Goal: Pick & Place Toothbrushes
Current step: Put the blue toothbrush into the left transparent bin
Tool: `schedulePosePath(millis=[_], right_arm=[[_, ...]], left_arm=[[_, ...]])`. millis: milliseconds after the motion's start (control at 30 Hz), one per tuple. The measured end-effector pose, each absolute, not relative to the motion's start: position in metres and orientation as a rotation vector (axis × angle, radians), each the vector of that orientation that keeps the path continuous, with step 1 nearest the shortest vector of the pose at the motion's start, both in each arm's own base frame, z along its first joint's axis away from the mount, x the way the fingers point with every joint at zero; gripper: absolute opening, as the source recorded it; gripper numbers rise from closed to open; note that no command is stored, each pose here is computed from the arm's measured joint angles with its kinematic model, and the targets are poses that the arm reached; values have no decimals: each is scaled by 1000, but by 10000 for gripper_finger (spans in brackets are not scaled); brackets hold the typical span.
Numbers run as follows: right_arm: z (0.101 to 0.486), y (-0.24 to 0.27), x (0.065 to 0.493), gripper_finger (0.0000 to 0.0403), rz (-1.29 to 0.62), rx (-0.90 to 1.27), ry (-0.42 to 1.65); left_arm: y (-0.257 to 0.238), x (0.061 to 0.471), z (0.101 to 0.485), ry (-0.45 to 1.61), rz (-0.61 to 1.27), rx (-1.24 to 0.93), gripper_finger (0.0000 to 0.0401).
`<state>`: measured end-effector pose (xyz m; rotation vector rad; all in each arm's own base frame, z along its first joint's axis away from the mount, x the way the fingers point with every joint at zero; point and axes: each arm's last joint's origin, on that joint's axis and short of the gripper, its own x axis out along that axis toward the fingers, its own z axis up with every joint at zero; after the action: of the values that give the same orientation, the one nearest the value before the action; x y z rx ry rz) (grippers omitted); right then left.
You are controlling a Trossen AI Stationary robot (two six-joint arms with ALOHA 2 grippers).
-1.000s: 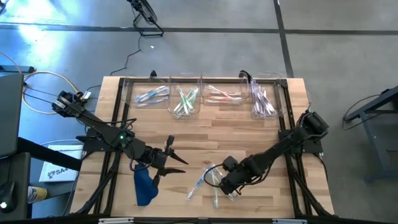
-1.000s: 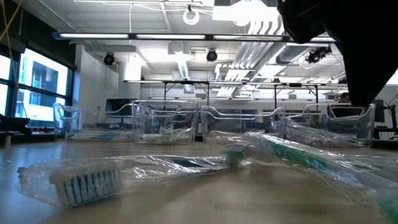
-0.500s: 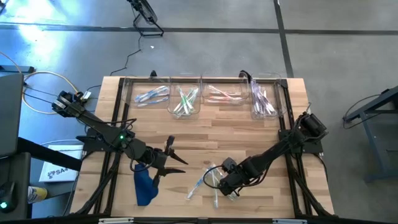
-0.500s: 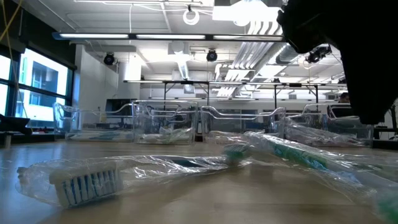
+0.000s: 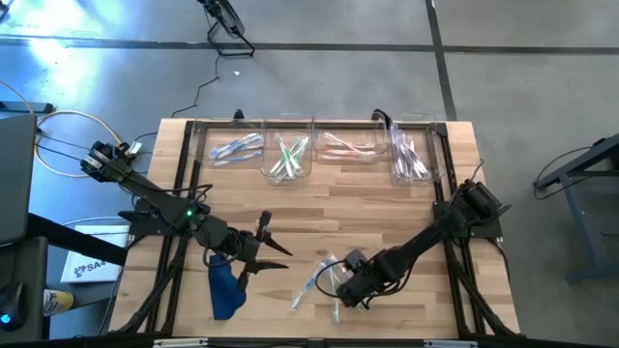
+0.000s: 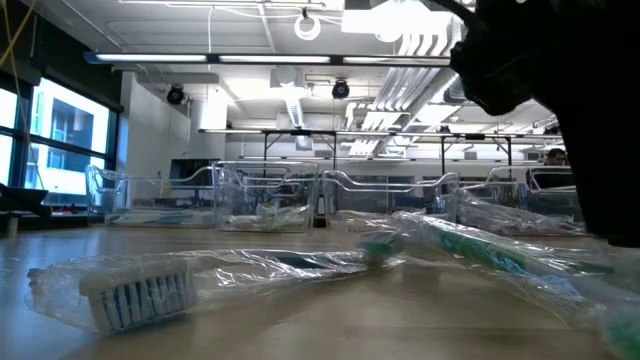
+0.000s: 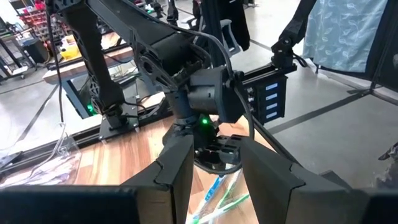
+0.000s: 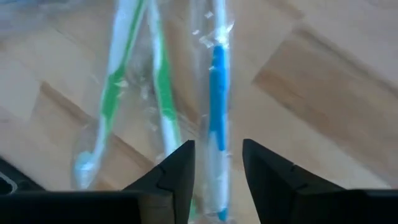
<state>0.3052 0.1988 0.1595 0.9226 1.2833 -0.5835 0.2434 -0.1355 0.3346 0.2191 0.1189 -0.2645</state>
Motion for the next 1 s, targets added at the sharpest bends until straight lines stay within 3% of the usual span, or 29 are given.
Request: schedulePosePath(millis=[567, 1000], right_arm=[[141, 212, 304, 114, -626, 969, 1305], [139, 205, 300, 23, -700, 902, 1327]], left_arm=[[-134, 244, 335, 117, -222, 241, 129], [-134, 244, 335, 117, -221, 241, 129]])
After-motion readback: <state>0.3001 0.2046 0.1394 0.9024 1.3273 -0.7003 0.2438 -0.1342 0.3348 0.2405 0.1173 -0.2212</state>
